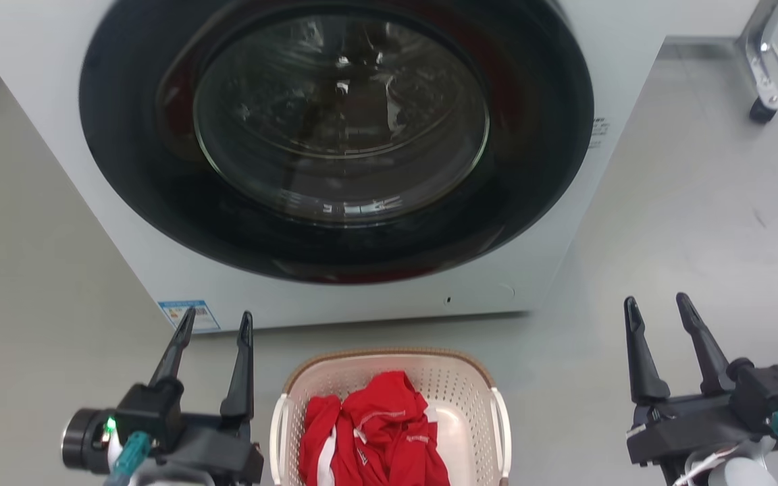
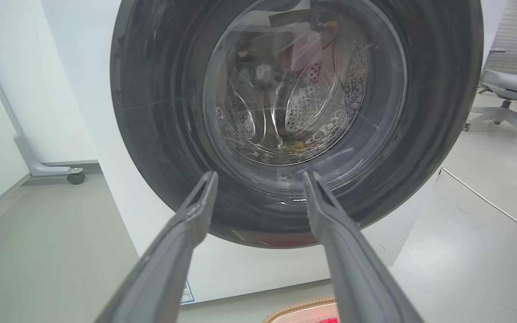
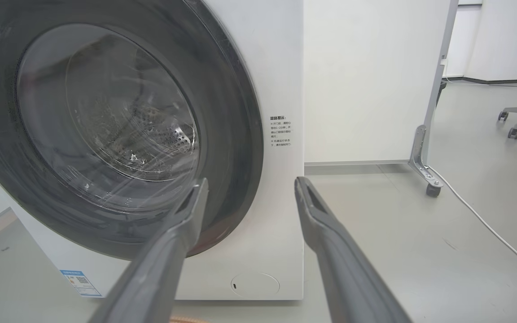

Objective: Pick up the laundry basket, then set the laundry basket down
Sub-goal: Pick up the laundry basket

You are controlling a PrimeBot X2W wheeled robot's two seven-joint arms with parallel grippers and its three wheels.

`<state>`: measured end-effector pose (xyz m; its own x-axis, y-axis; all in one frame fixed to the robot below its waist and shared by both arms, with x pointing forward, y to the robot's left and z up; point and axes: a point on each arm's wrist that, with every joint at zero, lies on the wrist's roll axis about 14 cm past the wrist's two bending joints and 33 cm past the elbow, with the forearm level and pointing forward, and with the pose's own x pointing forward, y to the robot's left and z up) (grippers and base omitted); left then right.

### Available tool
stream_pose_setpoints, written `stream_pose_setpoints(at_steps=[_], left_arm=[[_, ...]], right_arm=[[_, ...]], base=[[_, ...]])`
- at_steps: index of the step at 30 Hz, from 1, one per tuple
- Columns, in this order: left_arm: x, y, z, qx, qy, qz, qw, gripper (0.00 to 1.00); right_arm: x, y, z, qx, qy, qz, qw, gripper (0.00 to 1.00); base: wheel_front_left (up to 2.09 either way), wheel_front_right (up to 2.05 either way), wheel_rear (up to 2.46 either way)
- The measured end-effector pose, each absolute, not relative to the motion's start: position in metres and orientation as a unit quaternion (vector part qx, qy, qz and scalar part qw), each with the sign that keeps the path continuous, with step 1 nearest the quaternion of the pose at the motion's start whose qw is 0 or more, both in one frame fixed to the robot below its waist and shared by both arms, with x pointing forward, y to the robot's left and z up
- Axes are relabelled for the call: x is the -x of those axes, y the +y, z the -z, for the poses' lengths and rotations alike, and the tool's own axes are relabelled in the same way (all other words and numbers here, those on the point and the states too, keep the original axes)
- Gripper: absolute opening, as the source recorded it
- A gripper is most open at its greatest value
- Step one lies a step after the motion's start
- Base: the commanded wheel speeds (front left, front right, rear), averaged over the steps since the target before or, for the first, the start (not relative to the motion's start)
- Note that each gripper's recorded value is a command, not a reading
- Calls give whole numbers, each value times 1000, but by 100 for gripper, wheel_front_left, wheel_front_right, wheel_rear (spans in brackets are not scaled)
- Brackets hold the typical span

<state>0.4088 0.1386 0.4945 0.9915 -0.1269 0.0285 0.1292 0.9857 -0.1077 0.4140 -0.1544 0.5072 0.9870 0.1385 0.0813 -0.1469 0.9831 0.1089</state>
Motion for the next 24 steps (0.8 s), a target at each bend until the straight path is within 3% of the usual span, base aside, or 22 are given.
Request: stream_pose_setpoints(at_steps=[11,24], left_arm=[[-372,145,-521,58,-50,51,996,100],[-359,158,-512,57,-17,26,998,100]], right_arm=[[-381,-157,-525,-60,-63,-64,994,100],[-370,-157,-523,-61,-58,-61,995,100]], base=[[0,0,0],[0,0,0]])
